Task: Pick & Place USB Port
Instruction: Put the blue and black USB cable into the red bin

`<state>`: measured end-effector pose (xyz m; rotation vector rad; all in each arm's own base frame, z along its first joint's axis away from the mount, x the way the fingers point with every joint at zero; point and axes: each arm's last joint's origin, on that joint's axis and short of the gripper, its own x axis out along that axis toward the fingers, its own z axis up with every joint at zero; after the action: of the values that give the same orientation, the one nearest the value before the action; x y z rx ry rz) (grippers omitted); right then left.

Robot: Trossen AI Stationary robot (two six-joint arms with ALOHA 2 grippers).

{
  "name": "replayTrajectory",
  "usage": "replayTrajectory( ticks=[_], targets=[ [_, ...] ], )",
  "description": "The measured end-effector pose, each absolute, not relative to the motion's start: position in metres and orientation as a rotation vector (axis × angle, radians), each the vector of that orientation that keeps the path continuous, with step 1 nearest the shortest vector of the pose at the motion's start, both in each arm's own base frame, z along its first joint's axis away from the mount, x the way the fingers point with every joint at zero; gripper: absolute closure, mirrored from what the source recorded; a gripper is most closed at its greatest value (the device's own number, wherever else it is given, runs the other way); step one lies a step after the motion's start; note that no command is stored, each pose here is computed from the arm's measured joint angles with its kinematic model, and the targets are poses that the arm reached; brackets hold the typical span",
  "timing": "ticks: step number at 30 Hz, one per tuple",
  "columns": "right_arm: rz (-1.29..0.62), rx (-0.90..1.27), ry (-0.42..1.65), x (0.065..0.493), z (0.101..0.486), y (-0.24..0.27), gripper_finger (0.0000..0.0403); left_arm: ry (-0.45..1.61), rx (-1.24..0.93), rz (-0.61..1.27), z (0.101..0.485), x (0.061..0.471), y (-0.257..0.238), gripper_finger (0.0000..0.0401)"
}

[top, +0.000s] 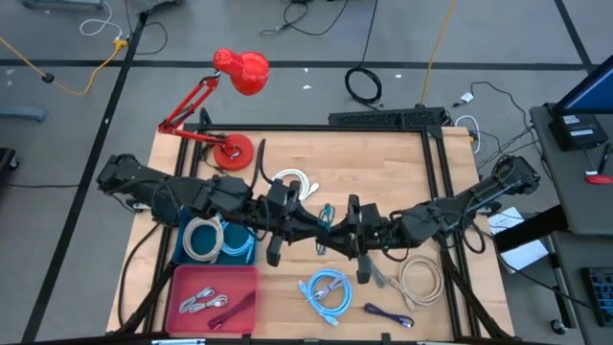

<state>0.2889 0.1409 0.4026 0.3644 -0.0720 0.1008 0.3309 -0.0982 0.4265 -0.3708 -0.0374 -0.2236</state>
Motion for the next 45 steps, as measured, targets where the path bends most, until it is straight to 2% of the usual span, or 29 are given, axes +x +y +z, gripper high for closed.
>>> replayTrajectory(
  ticks=[3, 8, 11, 15, 20, 24, 35, 45],
  targets=[
    [0.188, 0.393, -0.129, 0.287, 0.410, 0.144, 0.0318, -0.071, -0.369, -0.234, 0.436, 0.321, -0.096, 0.0377],
    [0.408, 0.437, -0.228, 0.275, 0.423, 0.161, 0.0266, -0.033, -0.370, -0.290, 0.451, 0.294, -0.089, 0.0378],
    [0.521, 0.456, -0.307, 0.265, 0.433, 0.170, 0.0244, 0.135, -0.387, -0.320, 0.445, 0.278, -0.090, 0.0378],
    [0.528, 0.435, -0.358, 0.257, 0.439, 0.174, 0.0228, 0.450, -0.450, -0.376, 0.426, 0.252, -0.105, 0.0378],
    [0.540, 0.432, -0.390, 0.244, 0.449, 0.170, 0.0229, 1.023, -0.476, -0.302, 0.377, 0.211, -0.146, 0.0378],
    [0.485, 0.408, -0.352, 0.245, 0.447, 0.167, 0.0237, 1.273, -0.459, -0.206, 0.339, 0.183, -0.178, 0.0378],
    [0.397, 0.370, -0.312, 0.250, 0.443, 0.159, 0.0242, 1.474, -0.328, 0.038, 0.234, 0.142, -0.227, 0.0377],
    [0.353, 0.411, -0.264, 0.257, 0.439, 0.150, 0.0242, 1.638, 0.046, 0.061, 0.194, 0.142, -0.228, 0.0374]
  ],
)
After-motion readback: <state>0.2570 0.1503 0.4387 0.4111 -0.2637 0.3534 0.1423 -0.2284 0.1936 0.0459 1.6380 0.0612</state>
